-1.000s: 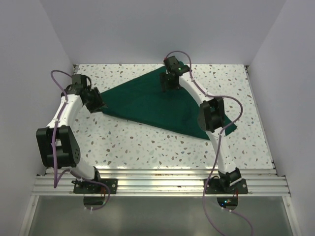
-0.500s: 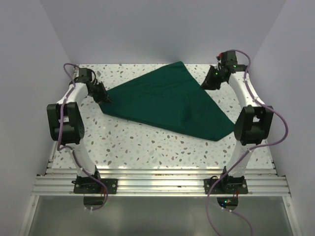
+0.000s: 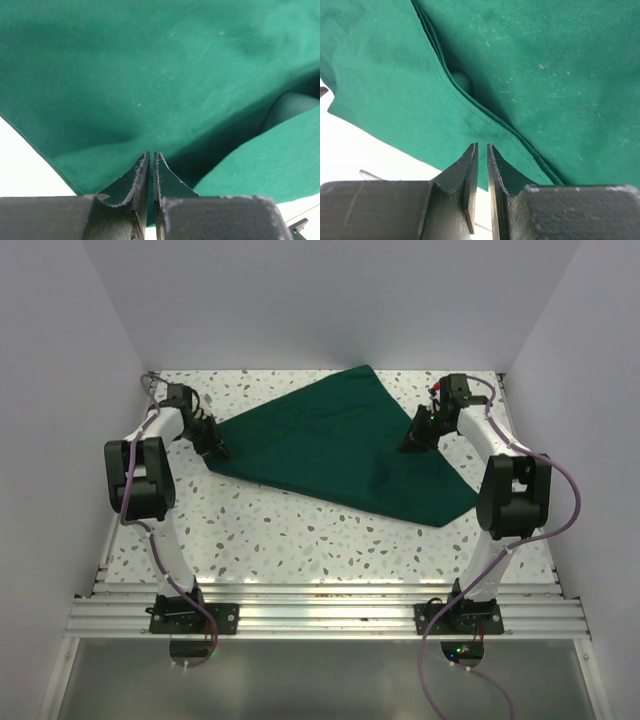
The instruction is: Prepare the surgical pack
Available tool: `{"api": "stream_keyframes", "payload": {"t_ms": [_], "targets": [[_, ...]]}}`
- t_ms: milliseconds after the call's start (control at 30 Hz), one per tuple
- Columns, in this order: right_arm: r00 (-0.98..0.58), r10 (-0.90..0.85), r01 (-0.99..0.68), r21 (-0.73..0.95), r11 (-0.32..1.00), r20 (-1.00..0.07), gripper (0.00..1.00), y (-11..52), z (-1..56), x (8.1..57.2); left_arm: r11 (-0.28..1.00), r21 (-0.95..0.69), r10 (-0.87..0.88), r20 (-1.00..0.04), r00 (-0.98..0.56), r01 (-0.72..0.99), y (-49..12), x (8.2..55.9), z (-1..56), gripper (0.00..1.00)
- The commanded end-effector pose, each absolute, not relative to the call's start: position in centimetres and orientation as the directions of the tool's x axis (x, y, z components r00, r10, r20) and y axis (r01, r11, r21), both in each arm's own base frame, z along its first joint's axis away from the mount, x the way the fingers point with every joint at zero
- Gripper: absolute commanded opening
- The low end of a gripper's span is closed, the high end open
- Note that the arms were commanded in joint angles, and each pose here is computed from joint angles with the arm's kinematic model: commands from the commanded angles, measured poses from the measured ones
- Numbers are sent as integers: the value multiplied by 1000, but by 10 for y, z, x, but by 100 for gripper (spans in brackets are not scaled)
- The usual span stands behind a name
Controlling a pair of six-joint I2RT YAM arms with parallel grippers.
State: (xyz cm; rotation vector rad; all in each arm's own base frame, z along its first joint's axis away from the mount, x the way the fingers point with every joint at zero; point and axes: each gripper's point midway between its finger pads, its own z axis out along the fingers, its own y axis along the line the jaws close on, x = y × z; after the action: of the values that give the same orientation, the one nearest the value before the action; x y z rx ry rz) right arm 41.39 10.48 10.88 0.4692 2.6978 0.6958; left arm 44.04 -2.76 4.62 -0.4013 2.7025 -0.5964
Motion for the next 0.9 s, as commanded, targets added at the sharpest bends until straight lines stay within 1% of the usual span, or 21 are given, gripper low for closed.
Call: {"api": "stream_keyframes", "payload": {"t_ms": [0,67,200,267,300,400,533,567,633,667,767,833,867], "targets": [[-892,400,234,542,807,-211,16,109,107,418,889,-411,-318,-232,-919,-204,-21,431,33,11],[-894,403,244,539,806,-197,15,109,101,416,898,-380,-320,-214,-923,-223,-17,424,25,12],[-904,391,247,534,808,-173,15,113,96,408,910,-352,-321,-258,-911,-220,-10,423,31,19],[-917,370,248,510,824,-151,15,113,88,402,906,-358,-324,-237,-916,-228,-12,419,27,20],[-924,355,245,490,837,-144,14,114,86,397,900,-368,-327,-222,-918,-232,-15,417,24,20],[-932,295,193,399,897,-212,13,111,88,396,891,-376,-341,-187,-921,-254,-18,404,13,19],[-929,252,141,370,918,-271,14,123,107,407,886,-372,-350,-150,-925,-275,-21,392,5,19],[-917,244,119,366,923,-315,14,126,121,419,885,-368,-357,-142,-923,-286,-20,389,3,18],[-910,218,95,335,937,-352,14,138,131,424,887,-357,-358,-129,-925,-294,-20,384,-1,18],[-896,216,74,348,935,-389,14,147,147,433,884,-358,-362,-124,-924,-299,-21,382,-1,18],[-878,204,16,400,917,-433,14,195,168,442,877,-363,-371,-97,-923,-314,-23,373,-4,18],[-870,223,13,430,903,-440,14,218,173,447,869,-379,-372,-80,-925,-317,-29,365,-5,16],[-867,207,-22,448,894,-454,14,241,180,445,865,-388,-378,-87,-922,-318,-30,364,0,16]]}}
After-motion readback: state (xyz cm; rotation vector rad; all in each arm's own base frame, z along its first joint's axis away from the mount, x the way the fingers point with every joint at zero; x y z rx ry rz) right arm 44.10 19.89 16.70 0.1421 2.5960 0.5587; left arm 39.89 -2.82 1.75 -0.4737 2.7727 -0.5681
